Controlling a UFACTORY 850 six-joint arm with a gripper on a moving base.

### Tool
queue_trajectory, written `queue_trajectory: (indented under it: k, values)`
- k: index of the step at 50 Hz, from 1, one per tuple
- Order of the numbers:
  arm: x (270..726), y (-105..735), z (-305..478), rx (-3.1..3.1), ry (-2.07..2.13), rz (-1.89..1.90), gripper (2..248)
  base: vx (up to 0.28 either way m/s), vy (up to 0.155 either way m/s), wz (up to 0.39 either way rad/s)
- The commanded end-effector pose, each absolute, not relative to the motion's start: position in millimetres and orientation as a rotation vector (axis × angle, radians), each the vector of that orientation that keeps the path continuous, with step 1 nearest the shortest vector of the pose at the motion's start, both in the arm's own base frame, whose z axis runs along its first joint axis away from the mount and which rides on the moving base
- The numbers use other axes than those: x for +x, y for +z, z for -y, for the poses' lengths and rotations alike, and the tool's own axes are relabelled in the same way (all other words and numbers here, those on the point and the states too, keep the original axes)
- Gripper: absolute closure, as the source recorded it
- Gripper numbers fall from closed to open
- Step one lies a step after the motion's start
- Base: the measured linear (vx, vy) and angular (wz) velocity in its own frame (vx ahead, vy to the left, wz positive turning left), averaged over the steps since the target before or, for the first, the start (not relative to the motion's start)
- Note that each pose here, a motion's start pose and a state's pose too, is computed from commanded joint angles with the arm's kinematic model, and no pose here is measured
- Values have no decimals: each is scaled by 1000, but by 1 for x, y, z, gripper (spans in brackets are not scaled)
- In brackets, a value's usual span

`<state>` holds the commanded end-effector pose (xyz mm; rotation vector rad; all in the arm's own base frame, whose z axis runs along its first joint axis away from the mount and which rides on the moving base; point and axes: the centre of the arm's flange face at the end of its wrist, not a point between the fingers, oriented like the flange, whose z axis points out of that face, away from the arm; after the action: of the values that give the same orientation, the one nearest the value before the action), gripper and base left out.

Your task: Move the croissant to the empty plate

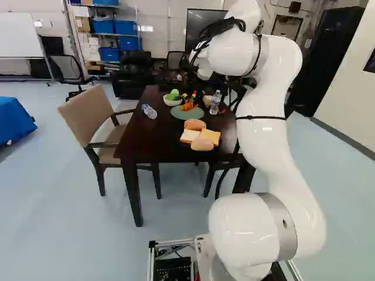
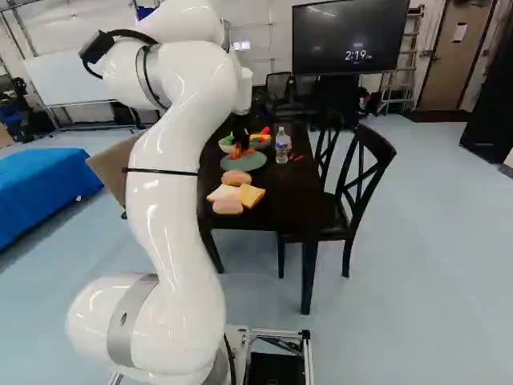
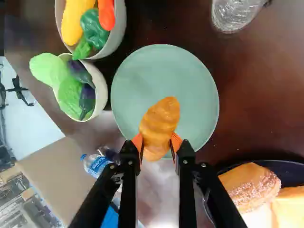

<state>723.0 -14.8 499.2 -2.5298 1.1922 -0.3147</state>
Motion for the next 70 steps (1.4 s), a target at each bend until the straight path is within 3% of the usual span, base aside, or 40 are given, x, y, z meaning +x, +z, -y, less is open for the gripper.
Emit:
queue_trajectory:
  k: [25,26,30,31,36,37,41,42,46,47,70]
  values:
    - [726,486,15,-2537,-294,-1198,157,0,0,0]
    - [726,486,15,-2537,-294,-1198,129,0,0,0]
    - [726,486,15,-2537,-294,-1198,129,0,0,0]
    - [726,486,15,-2537,-294,-1198,96,0,0,0]
    - [726,486,15,-2537,-294,-1198,96,0,0,0]
    - [726,486,15,-2537,-294,-1198,61,0,0,0]
    - [726,486,15,-2537,-294,-1198,61,0,0,0]
    - [726,486,15,-2537,-294,-1198,25,0,0,0]
    - [726,486,15,-2537,-294,-1198,25,0,0,0]
    - [726,486,15,-2537,-294,-1198,3,0,0,0]
    - [720,511,15,-2524,-333,-1187,3,0,0,0]
